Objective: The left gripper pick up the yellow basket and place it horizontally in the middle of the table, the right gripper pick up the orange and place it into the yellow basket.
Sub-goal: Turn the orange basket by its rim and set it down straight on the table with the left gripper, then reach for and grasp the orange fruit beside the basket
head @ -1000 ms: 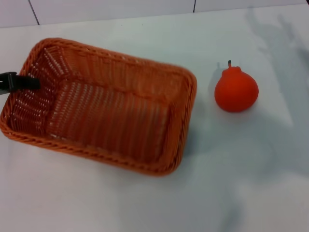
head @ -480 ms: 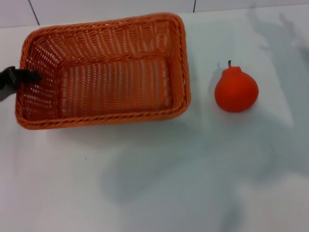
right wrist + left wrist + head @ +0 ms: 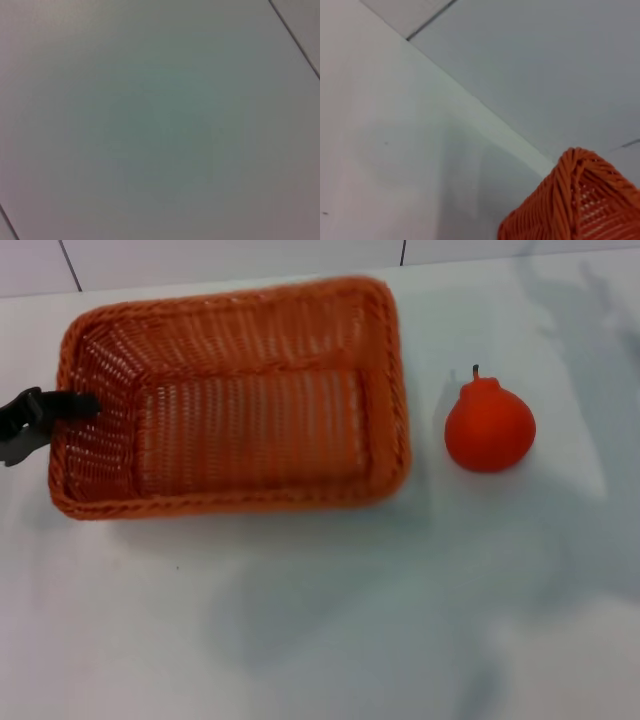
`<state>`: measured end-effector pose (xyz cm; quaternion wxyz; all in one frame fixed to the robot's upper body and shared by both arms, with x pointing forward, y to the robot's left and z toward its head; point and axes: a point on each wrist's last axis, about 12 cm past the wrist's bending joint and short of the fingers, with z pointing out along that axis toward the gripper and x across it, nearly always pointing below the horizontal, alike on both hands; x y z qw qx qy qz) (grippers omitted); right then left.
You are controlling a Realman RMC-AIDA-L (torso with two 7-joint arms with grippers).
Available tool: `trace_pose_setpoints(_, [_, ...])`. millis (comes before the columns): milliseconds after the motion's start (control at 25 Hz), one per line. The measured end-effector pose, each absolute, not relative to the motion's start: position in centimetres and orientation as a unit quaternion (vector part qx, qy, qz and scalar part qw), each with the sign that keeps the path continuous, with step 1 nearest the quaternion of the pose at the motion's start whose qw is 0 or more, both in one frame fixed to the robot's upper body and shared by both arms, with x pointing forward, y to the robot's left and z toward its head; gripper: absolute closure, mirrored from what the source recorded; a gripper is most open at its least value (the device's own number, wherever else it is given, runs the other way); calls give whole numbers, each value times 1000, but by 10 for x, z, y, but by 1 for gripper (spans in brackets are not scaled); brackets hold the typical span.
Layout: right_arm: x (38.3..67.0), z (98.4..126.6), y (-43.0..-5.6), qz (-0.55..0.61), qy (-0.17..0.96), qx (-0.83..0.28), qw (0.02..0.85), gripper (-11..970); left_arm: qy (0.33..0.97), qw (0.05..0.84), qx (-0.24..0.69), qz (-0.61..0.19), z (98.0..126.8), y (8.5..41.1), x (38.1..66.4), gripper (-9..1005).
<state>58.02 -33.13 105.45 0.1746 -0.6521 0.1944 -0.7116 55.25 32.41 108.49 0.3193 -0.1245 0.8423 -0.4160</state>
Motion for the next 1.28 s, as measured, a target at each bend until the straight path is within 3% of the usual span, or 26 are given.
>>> trace_pose_setpoints(280, [582, 1055, -329, -711, 184, -655, 177, 35, 837, 313, -120, -433, 1087, 325, 547, 731])
trace_pose_setpoints(640, [590, 1066, -315, -701, 87, -673, 219, 36, 825, 328, -133, -440, 1089, 338, 540, 328])
trace_pose_setpoints(920, [603, 1095, -321, -640, -31, -705, 304, 37, 758, 461, -133, -442, 1094, 364, 524, 198])
trace_pose_setpoints(1280, [613, 1167, -338, -484, -213, -776, 343, 39, 663, 636, -100, -382, 1085, 373, 506, 204])
